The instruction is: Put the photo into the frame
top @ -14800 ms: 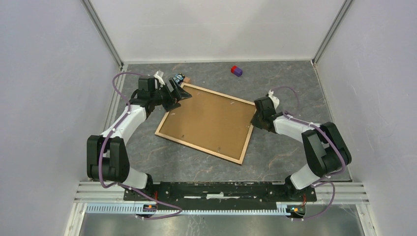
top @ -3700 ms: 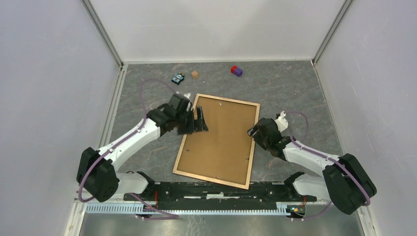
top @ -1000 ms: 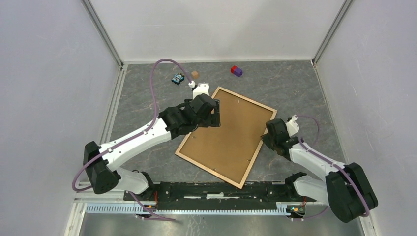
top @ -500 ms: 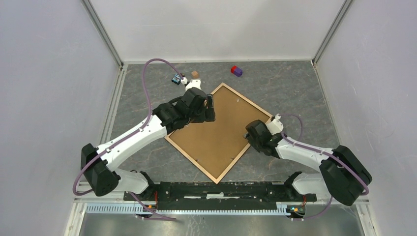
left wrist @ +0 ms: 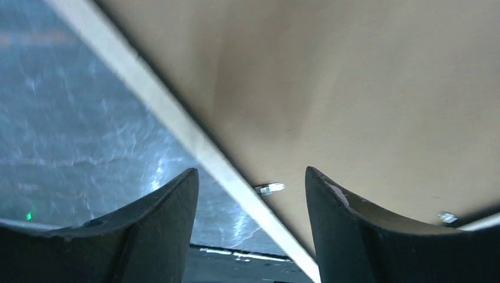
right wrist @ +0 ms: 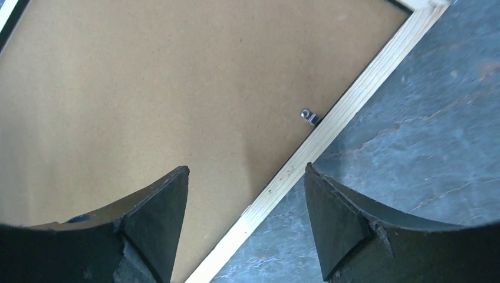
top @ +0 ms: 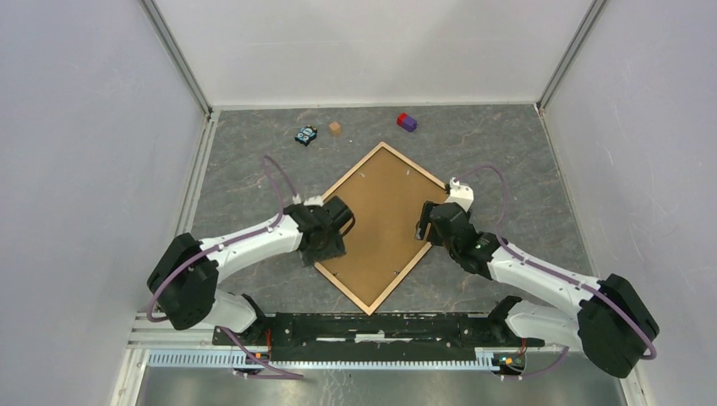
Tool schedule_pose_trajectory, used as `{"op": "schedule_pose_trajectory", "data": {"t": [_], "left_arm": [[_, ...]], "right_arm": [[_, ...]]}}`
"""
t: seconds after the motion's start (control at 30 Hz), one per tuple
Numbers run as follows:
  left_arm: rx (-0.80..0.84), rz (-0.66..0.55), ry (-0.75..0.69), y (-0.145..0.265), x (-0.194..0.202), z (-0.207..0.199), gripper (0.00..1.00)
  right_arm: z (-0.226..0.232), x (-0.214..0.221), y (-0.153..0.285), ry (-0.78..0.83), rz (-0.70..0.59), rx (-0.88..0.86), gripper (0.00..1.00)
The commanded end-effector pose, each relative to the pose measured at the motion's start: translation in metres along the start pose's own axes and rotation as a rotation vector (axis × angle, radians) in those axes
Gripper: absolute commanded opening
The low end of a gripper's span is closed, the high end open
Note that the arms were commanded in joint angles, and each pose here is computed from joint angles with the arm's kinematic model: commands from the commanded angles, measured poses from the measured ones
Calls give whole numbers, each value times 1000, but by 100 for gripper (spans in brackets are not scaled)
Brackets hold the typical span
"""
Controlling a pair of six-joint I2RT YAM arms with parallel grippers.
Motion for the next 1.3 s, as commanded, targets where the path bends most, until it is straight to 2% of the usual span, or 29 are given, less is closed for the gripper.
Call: {"op": "schedule_pose_trajectory", "data": {"t": [0.0, 0.1, 0.2, 0.33, 0.5, 0.6, 0.63, 0.67, 0.83, 1.0, 1.17, 1.27], "left_arm": [[-39, 110, 275, -4, 24, 14, 75], [-53, 100, 307, -10, 26, 16, 78], [-73, 86, 341, -16, 24, 19, 77], [-114, 120, 425, -28, 30, 32, 64], [-125, 70, 443, -35, 26, 45, 46], [-147, 19, 357, -39, 13, 50, 30], [-160, 16, 316, -41, 9, 53, 28], [-176, 24, 281, -44, 6, 56, 27], [-147, 125, 34, -57, -16, 54, 4], [-182, 181, -220, -61, -30, 47, 2], [-146, 205, -434, -59, -40, 39, 2], [-142, 152, -482, -59, -54, 33, 2]], "right_arm": [[-10, -15, 5, 127, -78, 35, 76], [-9, -13, 7, 134, -80, 17, 76], [-12, -7, 8, 135, -68, 12, 76], [-19, -3, 12, 126, -80, 33, 75], [-27, -6, 18, 110, -110, 62, 75], [-31, -8, 19, 108, -123, 85, 75], [-32, -9, 19, 104, -127, 96, 75], [-32, -10, 19, 103, -128, 104, 75], [-35, -18, 17, 123, -150, 133, 75], [-50, -25, 8, 78, -120, 186, 73], [-62, -23, -7, 82, -59, 125, 74], [-69, -24, -13, 123, -45, 98, 87]]}}
Point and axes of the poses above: each gripper's point midway between its finger pads, its own y axis back along the fingers, its own z axis along the line the jaws close on, x = y × z, the point moved 5 cm from there along y, back along the fingers, and after that the axes turned 14 degrees about y, right-handed, at the moved point
